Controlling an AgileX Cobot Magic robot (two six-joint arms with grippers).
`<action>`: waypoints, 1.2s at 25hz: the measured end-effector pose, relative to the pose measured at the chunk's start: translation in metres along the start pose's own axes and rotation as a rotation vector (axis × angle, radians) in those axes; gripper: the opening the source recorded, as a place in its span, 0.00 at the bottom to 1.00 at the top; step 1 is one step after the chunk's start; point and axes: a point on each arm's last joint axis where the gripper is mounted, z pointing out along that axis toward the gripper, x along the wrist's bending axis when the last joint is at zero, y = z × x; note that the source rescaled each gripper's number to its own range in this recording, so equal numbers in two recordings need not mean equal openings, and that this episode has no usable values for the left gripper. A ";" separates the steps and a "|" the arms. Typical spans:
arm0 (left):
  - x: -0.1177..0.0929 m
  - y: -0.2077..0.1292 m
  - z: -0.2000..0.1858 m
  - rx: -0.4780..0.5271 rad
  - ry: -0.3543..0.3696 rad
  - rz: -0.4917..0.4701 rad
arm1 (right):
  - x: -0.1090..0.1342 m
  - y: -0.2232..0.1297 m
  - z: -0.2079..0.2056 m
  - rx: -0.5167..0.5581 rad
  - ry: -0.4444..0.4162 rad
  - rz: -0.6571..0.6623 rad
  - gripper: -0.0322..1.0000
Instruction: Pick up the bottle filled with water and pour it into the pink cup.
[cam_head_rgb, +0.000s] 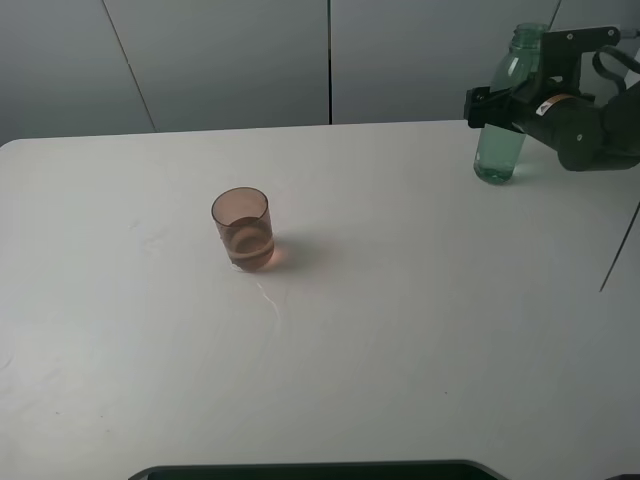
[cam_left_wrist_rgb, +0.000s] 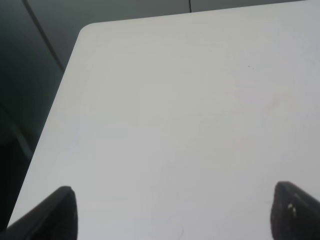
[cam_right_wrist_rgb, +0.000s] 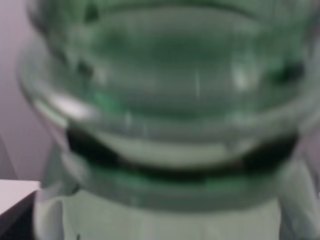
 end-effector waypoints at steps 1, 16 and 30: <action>0.000 0.000 0.000 0.000 0.000 0.000 | 0.000 0.005 -0.002 -0.004 0.000 0.000 0.99; 0.000 0.000 0.000 0.000 0.000 0.000 | -0.003 0.103 -0.059 -0.106 -0.005 -0.009 1.00; 0.000 0.000 0.000 0.000 0.000 0.000 | -0.005 0.209 -0.170 0.306 0.005 0.063 1.00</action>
